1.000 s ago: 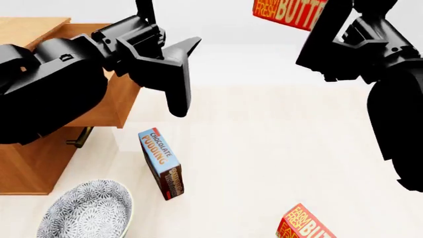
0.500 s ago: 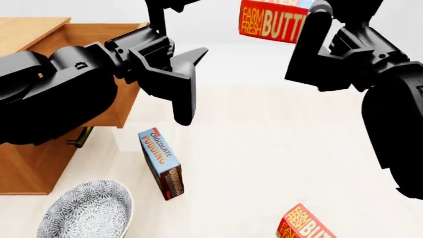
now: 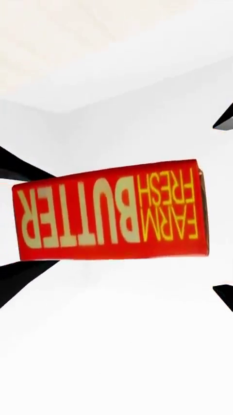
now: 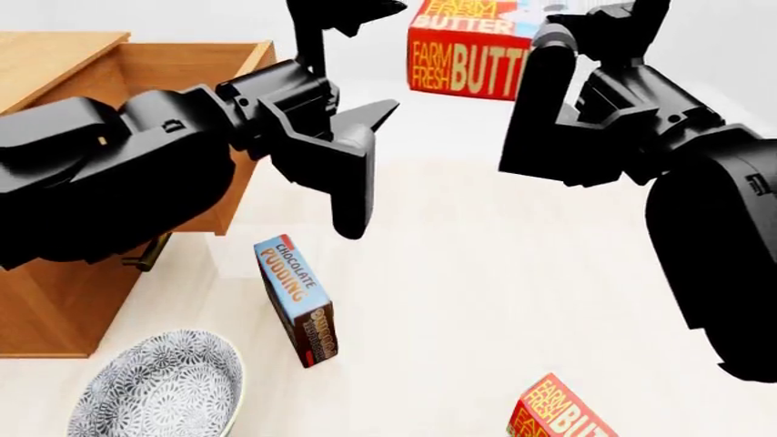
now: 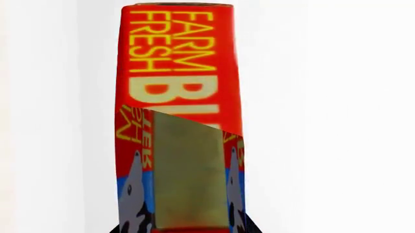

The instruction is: Put the butter at the front in the top drawer of the cabinet and close it.

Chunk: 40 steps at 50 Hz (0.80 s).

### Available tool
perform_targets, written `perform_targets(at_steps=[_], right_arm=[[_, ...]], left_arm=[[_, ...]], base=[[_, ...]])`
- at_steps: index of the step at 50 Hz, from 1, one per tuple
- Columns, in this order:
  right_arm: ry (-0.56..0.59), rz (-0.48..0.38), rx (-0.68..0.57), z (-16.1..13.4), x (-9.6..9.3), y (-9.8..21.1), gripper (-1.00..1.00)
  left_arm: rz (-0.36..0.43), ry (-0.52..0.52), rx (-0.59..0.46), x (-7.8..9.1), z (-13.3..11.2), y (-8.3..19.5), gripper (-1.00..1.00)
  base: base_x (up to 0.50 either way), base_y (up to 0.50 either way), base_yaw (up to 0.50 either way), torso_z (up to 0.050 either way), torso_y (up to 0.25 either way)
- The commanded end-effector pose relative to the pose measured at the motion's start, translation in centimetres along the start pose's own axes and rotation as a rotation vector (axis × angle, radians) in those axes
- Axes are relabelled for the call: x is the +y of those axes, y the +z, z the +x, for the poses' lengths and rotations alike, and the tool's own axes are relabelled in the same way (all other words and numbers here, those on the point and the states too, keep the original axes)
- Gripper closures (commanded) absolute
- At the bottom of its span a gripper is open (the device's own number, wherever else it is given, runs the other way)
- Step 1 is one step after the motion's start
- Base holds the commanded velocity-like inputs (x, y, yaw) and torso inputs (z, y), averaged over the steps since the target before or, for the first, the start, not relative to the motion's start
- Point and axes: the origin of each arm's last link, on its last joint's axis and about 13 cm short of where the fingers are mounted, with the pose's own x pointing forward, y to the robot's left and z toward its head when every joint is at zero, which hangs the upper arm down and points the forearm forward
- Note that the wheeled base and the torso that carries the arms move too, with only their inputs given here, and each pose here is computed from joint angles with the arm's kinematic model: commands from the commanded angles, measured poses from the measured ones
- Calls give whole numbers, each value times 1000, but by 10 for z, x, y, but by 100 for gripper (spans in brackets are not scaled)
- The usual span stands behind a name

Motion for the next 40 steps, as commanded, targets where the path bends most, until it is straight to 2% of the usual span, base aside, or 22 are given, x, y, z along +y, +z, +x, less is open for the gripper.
perform_targets(at_steps=[1, 19, 40], right_arm=[[-103, -63, -6, -3, -15, 4, 100], [-97, -59, -40, -2, -17, 10, 100], [-94, -58, -54, -7, -16, 13, 100]], left_arm=[[-12, -15, -12, -4, 2, 2, -100], [-25, -21, -13, -8, 1, 3, -100], [-28, -13, 17, -5, -1, -4, -100]], base=[[0, 0, 0, 0, 0], [0, 0, 0, 1, 1], [0, 0, 0, 0, 1]])
